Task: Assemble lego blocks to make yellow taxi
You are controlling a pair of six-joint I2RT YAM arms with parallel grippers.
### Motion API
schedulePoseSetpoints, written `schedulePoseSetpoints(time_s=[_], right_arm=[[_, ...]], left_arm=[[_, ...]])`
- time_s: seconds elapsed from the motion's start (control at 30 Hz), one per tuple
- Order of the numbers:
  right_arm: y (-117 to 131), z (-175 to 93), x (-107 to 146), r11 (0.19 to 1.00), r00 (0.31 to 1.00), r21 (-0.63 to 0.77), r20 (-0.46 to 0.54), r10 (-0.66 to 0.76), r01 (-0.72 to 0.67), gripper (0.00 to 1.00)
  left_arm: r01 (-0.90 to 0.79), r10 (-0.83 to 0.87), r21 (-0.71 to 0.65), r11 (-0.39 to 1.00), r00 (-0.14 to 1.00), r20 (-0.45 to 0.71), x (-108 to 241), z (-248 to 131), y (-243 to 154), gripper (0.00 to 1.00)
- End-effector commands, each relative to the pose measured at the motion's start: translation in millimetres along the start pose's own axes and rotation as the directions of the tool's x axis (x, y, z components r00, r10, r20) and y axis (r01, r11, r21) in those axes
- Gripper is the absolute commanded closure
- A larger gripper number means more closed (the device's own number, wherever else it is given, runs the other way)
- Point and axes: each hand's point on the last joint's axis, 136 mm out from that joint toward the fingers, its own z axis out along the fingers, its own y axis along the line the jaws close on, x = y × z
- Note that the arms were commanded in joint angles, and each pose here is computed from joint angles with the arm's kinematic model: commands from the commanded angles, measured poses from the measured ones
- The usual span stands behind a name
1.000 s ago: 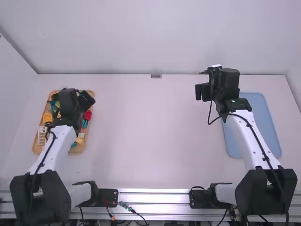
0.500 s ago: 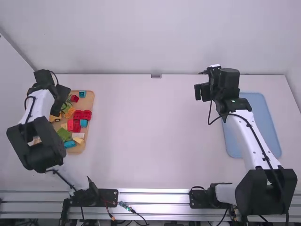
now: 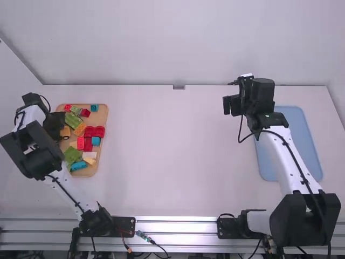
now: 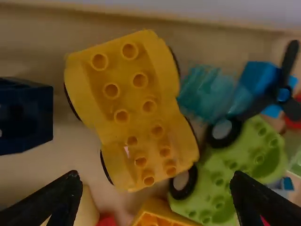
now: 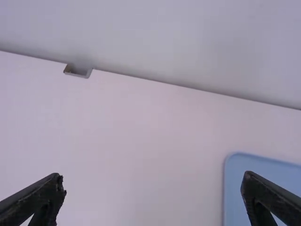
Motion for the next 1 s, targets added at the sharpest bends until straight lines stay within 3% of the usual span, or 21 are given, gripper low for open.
schedulePoseSetpoints(time_s=[0.0, 0.97], right_arm=[[0.6, -1.8, -9.5, 1.000, 1.000, -0.005, 0.019, 0.003, -0.003, 0.01], [0.6, -1.8, -6.8, 1.000, 1.000, -0.005, 0.008, 0.008, -0.008, 0.01]], left_arm=[[0.037, -0.037, -0.001, 0.999, 0.999, -0.016, 0.0, 6.4, -0.8, 0.12], [0.081, -0.081, -0.027, 0.996, 0.997, 0.006, 1.7, 33.2, 13.5, 0.14]])
